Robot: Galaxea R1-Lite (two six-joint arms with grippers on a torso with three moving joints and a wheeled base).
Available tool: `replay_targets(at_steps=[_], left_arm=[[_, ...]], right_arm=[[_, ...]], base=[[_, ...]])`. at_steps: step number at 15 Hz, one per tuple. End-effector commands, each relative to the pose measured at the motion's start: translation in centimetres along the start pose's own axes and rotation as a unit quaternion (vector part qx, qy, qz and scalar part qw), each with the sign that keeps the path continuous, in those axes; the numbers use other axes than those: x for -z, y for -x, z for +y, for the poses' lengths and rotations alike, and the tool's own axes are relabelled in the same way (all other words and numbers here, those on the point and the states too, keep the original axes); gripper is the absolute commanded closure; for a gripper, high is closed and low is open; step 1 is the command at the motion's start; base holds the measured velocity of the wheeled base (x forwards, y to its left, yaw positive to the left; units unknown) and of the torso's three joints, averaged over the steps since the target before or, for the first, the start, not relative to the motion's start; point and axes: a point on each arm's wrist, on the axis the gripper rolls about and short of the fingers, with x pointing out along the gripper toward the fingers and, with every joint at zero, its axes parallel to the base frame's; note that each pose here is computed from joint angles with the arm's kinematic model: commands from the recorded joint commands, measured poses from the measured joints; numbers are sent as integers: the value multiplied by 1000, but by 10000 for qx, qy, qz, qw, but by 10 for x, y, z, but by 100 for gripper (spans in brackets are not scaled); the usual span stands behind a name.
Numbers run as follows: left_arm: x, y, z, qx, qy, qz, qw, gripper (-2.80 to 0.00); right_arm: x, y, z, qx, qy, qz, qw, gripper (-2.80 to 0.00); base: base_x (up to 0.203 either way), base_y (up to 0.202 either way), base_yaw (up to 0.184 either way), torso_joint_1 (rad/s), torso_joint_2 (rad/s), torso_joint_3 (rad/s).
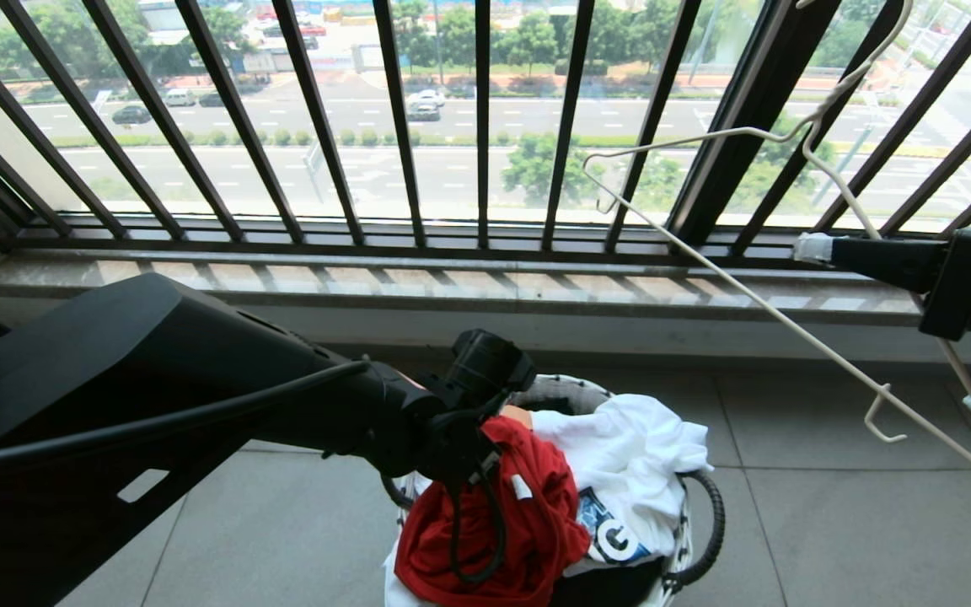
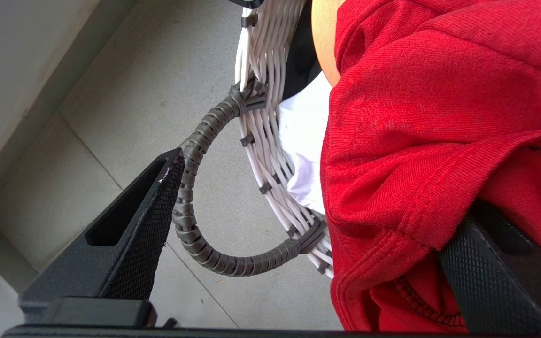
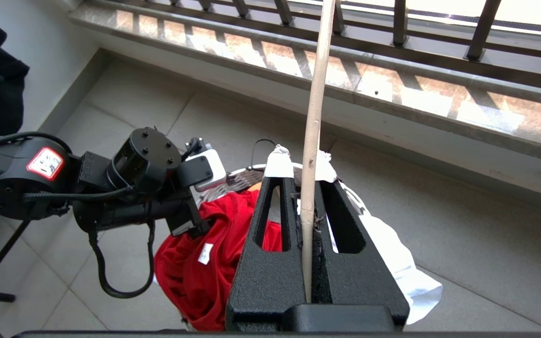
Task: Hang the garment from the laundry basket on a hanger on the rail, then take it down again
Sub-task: Pick up clothes from the basket
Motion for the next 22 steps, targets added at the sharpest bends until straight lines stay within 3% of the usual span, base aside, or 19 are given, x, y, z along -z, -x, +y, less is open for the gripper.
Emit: replay_targets(at_steps=[1, 3, 4, 10, 15, 17, 20, 22], left_arm=[[1, -1, -1, -6, -21, 27, 10000, -280], [1, -1, 0, -13, -18, 21, 10000, -280], [1, -2, 0, -16, -11, 24, 10000, 0], [-1, 1, 6, -60, 63, -28, 10000, 0], [-15, 48, 64, -325, 652, -575, 9957, 0], [-12, 72, 75, -35, 725, -653, 9952, 0], [-12, 93, 83, 755, 863, -784, 9903, 0], [-13, 94, 86, 868, 936, -796, 9886, 0]], right_arm=[[0, 0, 0, -6, -2, -4, 10000, 0], [0, 0, 0, -6, -2, -4, 10000, 0], [0, 0, 0, -6, -2, -4, 10000, 0], [-1, 0, 0, -7, 1, -12, 10000, 0], [-4, 3, 1, -5, 14, -71, 10000, 0], [-4, 2, 1, 14, -24, 37, 10000, 0], [-6, 5, 2, 58, -181, 508, 9985, 0], [-5, 6, 2, 79, -305, 893, 9955, 0]], base=[[0, 0, 0, 0, 0, 0], [0, 0, 0, 0, 0, 0], [0, 0, 0, 0, 0, 0], [0, 0, 0, 0, 0, 0], [0, 0, 0, 0, 0, 0], [0, 0, 0, 0, 0, 0], [0, 0, 0, 0, 0, 0], [0, 0, 0, 0, 0, 0]])
